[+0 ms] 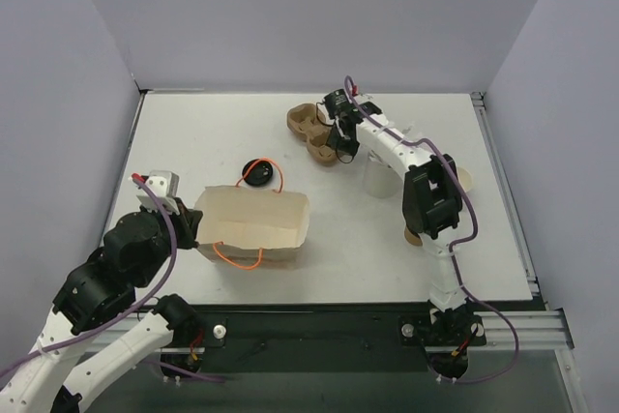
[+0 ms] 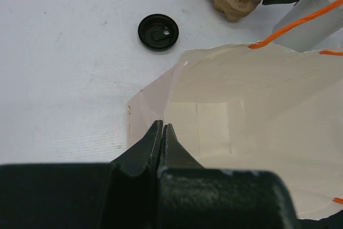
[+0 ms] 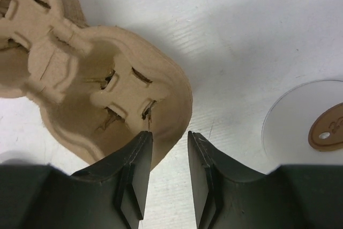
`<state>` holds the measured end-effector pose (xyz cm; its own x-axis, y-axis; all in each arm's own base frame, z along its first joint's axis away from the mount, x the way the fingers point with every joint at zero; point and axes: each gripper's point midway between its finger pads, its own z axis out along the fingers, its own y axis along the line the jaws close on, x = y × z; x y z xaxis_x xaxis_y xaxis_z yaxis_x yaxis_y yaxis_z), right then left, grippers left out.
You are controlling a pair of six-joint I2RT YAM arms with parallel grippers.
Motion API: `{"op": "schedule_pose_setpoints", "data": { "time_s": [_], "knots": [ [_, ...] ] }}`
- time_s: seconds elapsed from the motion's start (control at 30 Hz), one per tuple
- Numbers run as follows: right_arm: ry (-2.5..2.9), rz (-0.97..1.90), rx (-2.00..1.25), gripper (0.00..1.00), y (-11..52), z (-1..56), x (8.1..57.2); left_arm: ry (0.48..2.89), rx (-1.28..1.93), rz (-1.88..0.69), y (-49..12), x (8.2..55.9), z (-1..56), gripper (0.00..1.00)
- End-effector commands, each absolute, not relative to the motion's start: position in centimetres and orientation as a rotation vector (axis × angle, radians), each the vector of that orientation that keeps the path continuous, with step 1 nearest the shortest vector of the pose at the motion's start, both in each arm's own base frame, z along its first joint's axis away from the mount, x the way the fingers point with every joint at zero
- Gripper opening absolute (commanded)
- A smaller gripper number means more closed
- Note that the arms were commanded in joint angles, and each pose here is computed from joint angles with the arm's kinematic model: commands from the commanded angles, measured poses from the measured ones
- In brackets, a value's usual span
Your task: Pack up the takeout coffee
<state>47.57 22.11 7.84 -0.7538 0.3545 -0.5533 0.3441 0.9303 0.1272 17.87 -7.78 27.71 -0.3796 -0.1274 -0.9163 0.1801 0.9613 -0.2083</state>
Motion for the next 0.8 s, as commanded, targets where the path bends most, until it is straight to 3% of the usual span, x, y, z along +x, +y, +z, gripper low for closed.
{"op": "schedule_pose_setpoints", "data": {
  "time_s": [0.0, 0.33, 0.77],
  "knots": [
    [2.475, 0.111, 0.336, 0.34, 22.9, 13.1, 46.9, 1.87, 0.025, -0.343, -7.9, 18.5, 29.8, 0.0],
    [2.433, 0.303, -0.018, 0.51, 26.6, 14.1, 51.6, 1.898, 0.035, -0.355, -8.1, 18.1, 28.8, 0.0],
    [2.419, 0.309, -0.186, 0.53, 27.2, 10.6, 54.1, 1.889, 0.049, -0.318, -7.6, 18.1, 29.3, 0.0]
  ]
}}
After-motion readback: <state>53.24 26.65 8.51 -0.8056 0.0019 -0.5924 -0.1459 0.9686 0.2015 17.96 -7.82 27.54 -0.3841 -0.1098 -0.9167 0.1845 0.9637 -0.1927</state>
